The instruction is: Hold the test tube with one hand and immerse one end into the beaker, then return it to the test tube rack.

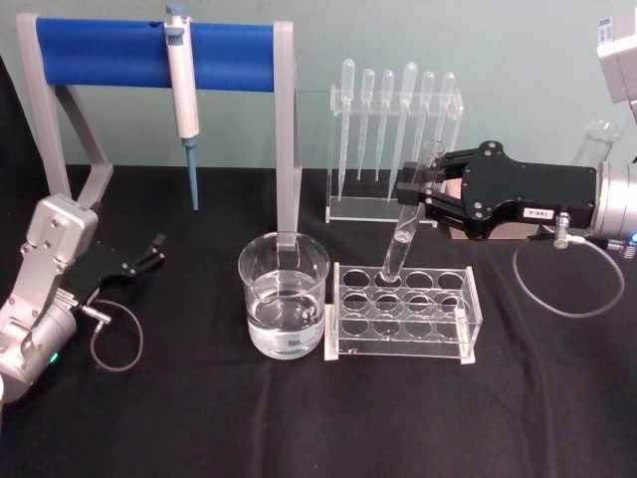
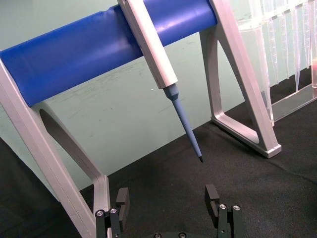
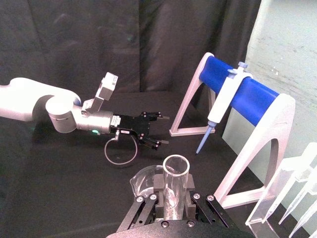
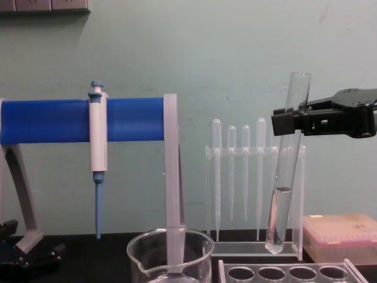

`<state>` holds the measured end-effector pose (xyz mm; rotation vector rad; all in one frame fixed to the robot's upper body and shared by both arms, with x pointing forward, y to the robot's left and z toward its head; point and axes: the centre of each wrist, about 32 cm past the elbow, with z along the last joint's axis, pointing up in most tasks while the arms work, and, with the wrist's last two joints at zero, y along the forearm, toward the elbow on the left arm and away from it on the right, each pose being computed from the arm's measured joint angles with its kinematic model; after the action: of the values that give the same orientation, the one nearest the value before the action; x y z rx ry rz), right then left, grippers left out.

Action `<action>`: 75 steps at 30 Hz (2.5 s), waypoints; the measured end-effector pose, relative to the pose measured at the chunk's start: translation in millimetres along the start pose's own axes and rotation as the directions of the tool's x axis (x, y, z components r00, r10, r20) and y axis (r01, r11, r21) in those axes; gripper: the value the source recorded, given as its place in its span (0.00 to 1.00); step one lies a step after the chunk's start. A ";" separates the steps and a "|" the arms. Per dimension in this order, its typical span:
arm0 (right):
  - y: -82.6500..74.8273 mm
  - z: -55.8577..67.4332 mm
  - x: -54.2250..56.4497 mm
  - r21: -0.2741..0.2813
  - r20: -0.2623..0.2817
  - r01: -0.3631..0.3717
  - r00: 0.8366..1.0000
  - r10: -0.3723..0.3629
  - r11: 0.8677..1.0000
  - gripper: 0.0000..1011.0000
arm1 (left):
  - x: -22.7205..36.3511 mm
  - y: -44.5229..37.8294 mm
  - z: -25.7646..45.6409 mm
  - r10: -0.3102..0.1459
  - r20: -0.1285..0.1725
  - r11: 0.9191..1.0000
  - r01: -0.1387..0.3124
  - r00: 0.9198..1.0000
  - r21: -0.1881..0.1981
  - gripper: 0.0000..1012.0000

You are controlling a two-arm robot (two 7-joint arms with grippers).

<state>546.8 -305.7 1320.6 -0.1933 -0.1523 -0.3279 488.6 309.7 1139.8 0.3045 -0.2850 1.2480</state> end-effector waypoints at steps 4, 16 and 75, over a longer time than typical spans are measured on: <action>0.0 0.0 0.0 0.000 0.000 0.000 1.000 0.000 1.000 0.22 | 0.0 0.0 0.0 0.000 0.000 1.000 0.000 1.000 0.000 0.99; 0.0 0.0 0.0 0.000 0.000 0.000 1.000 0.000 1.000 0.22 | 0.0 0.0 0.0 0.000 0.000 1.000 0.000 1.000 0.000 0.99; 107.9 5.1 19.8 -0.003 0.063 -0.154 0.986 0.154 0.988 0.22 | 0.0 0.0 0.0 0.000 0.000 1.000 0.000 1.000 0.000 0.99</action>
<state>600.7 -210.5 1311.5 -0.2122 -0.1988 -0.1674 488.6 309.7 1139.8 0.3045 -0.2850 1.2479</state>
